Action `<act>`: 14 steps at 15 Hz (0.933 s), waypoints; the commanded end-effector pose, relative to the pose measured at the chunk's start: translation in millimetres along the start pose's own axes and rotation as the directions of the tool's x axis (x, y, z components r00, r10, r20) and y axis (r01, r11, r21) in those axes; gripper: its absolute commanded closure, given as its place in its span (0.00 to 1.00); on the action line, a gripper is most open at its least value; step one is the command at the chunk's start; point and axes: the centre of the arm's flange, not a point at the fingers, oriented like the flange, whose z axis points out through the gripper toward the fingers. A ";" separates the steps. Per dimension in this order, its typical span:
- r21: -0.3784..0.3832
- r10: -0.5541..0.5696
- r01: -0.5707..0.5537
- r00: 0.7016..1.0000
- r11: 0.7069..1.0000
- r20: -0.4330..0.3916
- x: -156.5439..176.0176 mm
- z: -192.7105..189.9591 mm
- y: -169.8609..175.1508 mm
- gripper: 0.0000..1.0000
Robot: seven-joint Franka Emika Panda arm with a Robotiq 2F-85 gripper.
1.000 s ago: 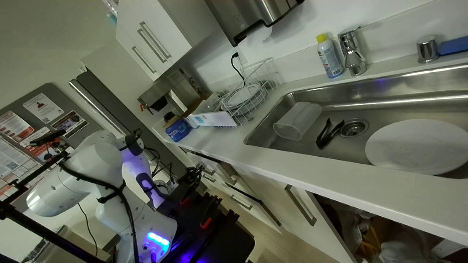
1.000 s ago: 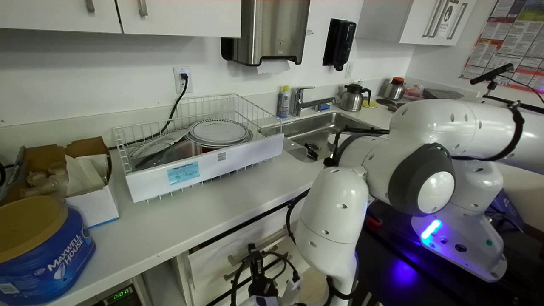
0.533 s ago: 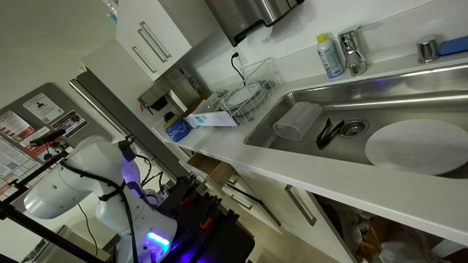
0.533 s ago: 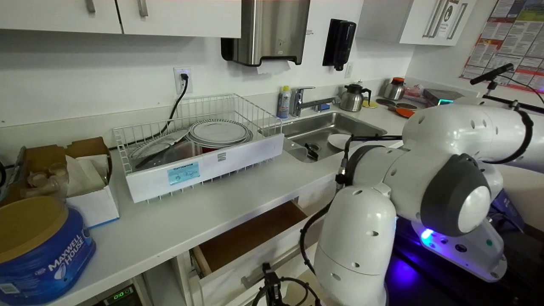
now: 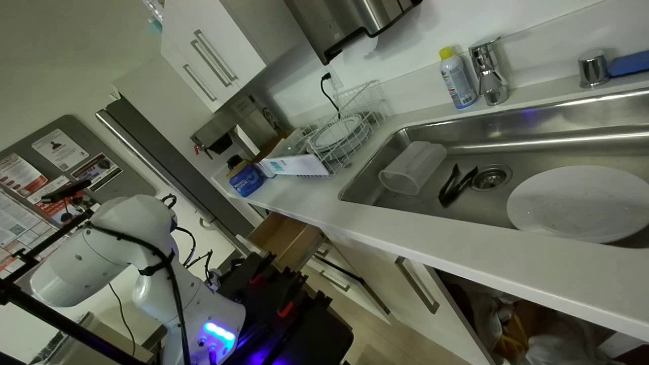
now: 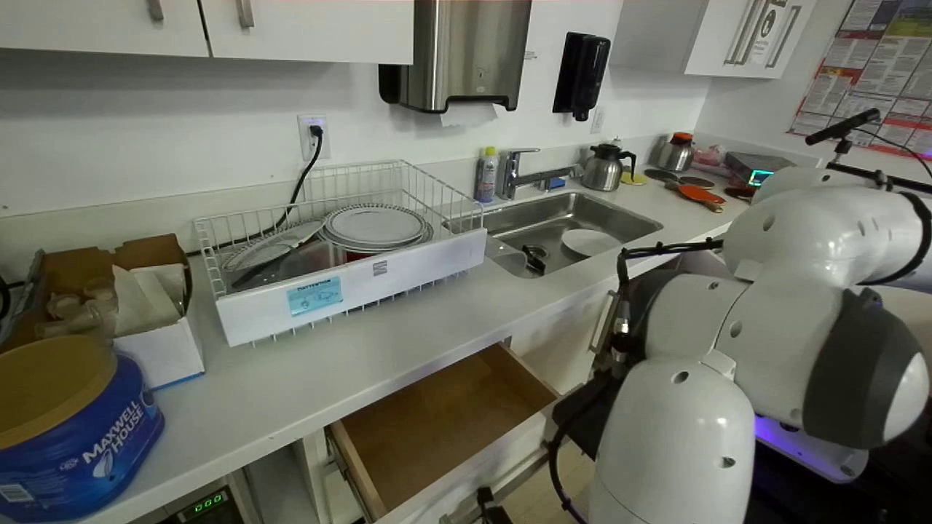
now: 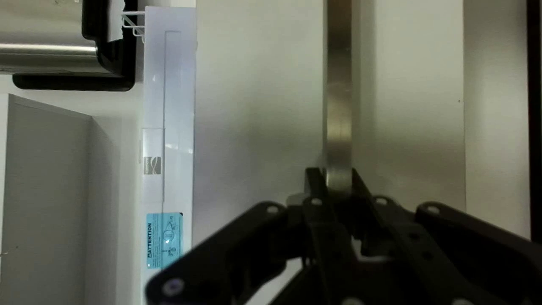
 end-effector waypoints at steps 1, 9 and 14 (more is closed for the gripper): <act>-0.028 -0.011 0.013 0.997 1.000 0.070 -24.4 -10.5 2.9 0.96; 0.008 -0.071 0.071 0.996 0.997 0.058 -29.5 -14.2 36.1 0.36; 0.216 -0.093 0.095 0.995 0.972 -0.016 -27.1 -43.3 103.2 0.01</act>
